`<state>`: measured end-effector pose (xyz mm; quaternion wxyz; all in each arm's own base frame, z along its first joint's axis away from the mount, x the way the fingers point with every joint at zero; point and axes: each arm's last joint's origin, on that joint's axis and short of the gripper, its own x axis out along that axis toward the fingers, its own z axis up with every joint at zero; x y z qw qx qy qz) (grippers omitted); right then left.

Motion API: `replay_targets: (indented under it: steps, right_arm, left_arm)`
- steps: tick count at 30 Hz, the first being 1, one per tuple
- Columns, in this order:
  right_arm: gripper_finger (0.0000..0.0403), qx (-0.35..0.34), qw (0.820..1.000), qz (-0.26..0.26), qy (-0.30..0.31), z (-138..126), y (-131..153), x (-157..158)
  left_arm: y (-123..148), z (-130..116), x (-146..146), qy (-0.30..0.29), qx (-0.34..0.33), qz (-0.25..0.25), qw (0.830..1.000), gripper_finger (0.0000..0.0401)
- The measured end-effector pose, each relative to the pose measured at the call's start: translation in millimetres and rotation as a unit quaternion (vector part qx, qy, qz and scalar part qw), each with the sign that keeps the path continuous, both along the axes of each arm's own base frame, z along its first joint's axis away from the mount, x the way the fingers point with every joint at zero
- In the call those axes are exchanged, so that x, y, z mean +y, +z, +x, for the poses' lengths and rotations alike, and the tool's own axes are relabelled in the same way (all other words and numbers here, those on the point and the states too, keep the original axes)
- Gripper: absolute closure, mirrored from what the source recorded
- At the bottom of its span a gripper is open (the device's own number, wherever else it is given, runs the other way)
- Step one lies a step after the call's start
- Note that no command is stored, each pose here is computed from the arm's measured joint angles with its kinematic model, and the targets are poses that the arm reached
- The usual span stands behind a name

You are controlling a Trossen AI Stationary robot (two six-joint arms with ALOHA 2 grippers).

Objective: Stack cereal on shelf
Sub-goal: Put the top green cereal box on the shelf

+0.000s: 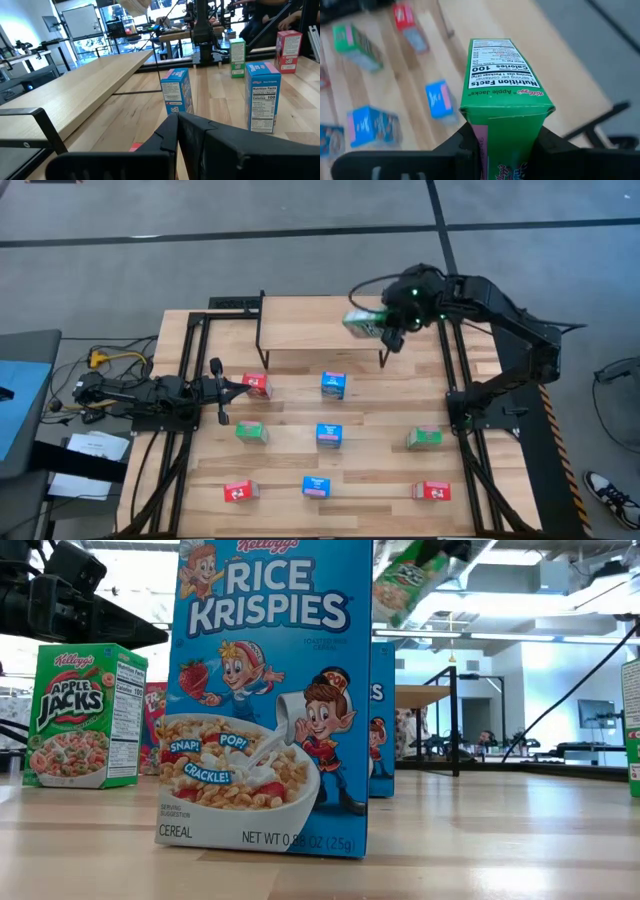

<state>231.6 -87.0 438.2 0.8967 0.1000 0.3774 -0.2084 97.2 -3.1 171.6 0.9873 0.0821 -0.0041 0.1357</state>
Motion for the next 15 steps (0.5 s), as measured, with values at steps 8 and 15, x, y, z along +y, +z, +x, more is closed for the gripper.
replay_targets:
  steps: [8, 15]
  right_arm:
    - [0.0295, -0.067, 0.994, -0.092, 0.008, 4.0, 15.1, -23.1]
    - [0.0295, -0.096, 0.971, -0.217, -0.018, 3.6, 31.2, -44.1]
  left_arm:
    - [0.0, 0.0, 0.0, 0.000, 0.000, 0.000, 1.000, 0.0401]
    - [0.0, 0.0, 0.0, 0.000, 0.000, 0.000, 1.000, 0.0401]
